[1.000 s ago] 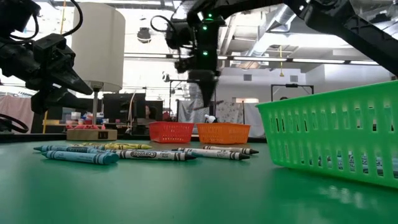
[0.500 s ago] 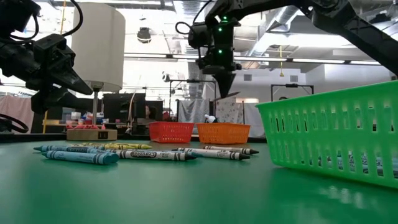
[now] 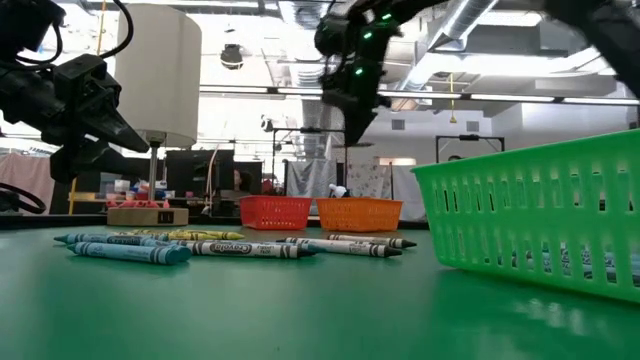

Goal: Sort crayons
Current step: Put the brown crayon into the orange bin

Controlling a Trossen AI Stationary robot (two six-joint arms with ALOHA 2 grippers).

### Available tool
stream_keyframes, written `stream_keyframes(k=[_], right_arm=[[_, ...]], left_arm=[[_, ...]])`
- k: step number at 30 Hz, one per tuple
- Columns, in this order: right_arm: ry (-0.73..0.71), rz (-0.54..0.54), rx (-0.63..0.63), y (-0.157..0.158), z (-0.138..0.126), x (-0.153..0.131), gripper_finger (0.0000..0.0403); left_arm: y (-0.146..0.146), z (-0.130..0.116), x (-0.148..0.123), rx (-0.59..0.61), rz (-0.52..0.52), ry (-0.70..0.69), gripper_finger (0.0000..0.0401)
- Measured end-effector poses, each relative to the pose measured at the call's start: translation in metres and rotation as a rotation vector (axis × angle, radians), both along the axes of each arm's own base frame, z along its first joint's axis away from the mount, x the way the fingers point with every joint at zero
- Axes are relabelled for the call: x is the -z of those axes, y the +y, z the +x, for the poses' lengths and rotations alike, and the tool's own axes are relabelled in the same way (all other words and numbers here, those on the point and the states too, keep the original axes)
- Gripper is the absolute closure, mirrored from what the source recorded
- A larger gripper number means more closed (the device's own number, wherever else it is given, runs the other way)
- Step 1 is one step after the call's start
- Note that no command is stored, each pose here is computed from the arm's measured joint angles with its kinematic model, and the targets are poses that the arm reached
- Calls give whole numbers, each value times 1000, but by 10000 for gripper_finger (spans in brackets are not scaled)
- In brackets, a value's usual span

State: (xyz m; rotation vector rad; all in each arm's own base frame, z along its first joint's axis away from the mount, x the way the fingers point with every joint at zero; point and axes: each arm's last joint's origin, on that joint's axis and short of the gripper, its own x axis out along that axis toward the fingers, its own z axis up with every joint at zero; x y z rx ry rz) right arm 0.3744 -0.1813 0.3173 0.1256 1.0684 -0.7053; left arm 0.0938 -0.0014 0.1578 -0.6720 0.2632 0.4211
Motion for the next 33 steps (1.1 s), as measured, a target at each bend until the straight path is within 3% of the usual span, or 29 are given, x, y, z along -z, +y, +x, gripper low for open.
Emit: stream_keyframes(k=[3, 9, 12, 16, 22, 33], right_arm=[[-118, -43, 8, 10, -22, 1, 401], [-530, -85, 64, 18, -50, 20, 401], [-616, -83, 109, 18, -56, 37, 401], [-640, -51, 178, 15, -54, 61, 401], [-534, -48, 231, 12, -43, 95, 401], [-474, -21, 264, 7, -38, 120, 401]], left_arm=[[0, 0, 0, -2, 0, 0, 186], [0, 0, 0, -14, -18, -7, 186], [0, 0, 0, -19, -31, -12, 186], [0, 0, 0, -24, -43, -16, 186], [0, 0, 0, -26, -47, -17, 186], [0, 0, 0, -25, -44, -16, 186]])
